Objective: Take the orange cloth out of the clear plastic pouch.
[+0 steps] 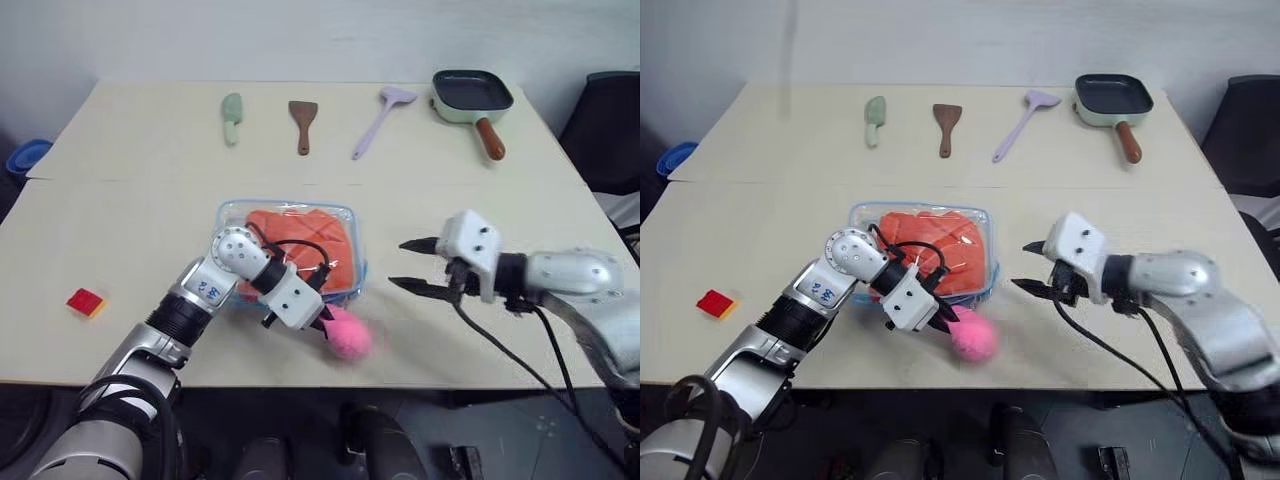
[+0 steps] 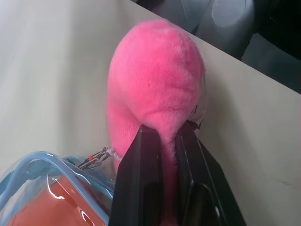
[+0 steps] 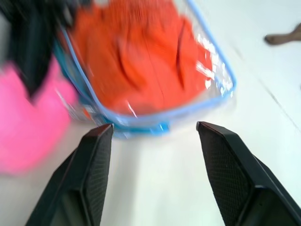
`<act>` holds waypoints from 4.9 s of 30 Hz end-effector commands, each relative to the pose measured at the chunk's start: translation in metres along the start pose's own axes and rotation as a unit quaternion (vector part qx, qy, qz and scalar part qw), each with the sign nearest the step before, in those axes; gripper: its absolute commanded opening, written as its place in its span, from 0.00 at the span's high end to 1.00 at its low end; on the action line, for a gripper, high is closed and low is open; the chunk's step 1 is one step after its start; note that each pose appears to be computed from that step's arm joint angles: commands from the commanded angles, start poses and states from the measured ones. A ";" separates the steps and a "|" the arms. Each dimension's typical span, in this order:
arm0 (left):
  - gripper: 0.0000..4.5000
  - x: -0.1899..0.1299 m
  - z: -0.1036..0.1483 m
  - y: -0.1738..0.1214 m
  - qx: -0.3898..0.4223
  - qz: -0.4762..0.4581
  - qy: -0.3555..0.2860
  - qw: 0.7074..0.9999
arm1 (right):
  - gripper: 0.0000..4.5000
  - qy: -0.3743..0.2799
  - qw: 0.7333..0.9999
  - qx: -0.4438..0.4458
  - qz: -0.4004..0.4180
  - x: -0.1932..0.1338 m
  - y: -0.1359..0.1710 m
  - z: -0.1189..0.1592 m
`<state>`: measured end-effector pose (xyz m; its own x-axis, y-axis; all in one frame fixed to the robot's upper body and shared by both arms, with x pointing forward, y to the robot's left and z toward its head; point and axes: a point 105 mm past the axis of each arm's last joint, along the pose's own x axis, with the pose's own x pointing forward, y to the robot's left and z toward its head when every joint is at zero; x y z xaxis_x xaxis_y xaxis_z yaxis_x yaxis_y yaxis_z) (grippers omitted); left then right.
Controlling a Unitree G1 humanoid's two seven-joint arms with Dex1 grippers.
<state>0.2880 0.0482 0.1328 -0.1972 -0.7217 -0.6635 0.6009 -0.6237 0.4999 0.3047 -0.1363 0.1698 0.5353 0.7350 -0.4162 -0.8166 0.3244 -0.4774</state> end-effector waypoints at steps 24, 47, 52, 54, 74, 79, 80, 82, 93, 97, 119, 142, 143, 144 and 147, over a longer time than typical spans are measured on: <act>1.00 -0.002 -0.001 -0.011 -0.047 0.043 0.028 0.998 | 0.99 -0.038 0.985 -0.142 0.086 0.057 0.009 -0.005; 1.00 -0.206 -0.022 -0.107 -0.481 0.499 0.003 0.721 | 0.99 -0.030 0.964 -0.227 0.135 -0.008 0.010 -0.017; 1.00 -0.210 -0.019 -0.104 -0.489 0.497 -0.014 0.717 | 0.99 -0.041 0.964 -0.223 0.142 -0.008 0.017 -0.016; 1.00 -0.191 -0.019 -0.102 -0.489 0.468 -0.010 0.736 | 0.99 -0.046 0.964 -0.220 0.141 -0.004 0.019 -0.014; 0.08 -0.217 -0.035 -0.111 -0.553 0.545 -0.101 0.622 | 0.09 -0.106 0.993 -0.044 0.038 -0.023 0.018 0.011; 0.08 -0.238 0.036 -0.027 -0.448 0.516 -0.239 0.690 | 0.03 -0.134 0.991 0.016 0.010 -0.029 0.019 0.027; 0.08 -0.236 0.050 -0.013 -0.427 0.501 -0.254 0.708 | 0.03 -0.134 0.991 0.021 0.007 -0.030 0.019 0.028; 0.08 -0.219 0.064 0.018 -0.390 0.472 -0.248 0.751 | 0.03 -0.132 0.991 0.024 0.002 -0.029 0.019 0.029; 0.08 -0.102 -0.019 -0.022 -0.168 0.200 0.157 0.952 | 0.03 -0.129 0.991 0.034 -0.011 -0.029 0.021 0.033; 0.08 -0.119 -0.029 -0.027 -0.159 0.212 0.155 0.952 | 0.03 -0.119 0.992 0.045 -0.019 -0.031 0.026 0.028; 0.75 -0.115 -0.045 -0.041 -0.171 0.226 0.126 0.951 | 0.02 -0.138 0.987 0.076 -0.029 -0.031 0.033 0.033; 0.98 -0.058 -0.002 -0.003 -0.397 0.344 -0.072 0.848 | 0.69 -0.025 0.997 -0.068 -0.038 0.024 0.040 -0.001; 0.98 -0.058 -0.001 -0.003 -0.396 0.344 -0.072 0.848 | 0.69 -0.023 0.996 -0.073 -0.041 0.025 0.038 -0.002; 0.98 -0.057 -0.001 -0.003 -0.395 0.344 -0.072 0.849 | 0.65 -0.016 0.995 -0.083 -0.043 0.027 0.036 -0.004; 0.98 -0.056 0.002 -0.004 -0.393 0.341 -0.075 0.851 | 0.48 -0.010 0.995 -0.087 -0.042 0.029 0.034 -0.009</act>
<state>0.2996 0.0945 0.1572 0.3536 -0.8884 -0.2927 0.9351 0.3278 0.1349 0.2937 -0.1127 0.1294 0.5948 0.7093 -0.3782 -0.7350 0.2895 -0.6132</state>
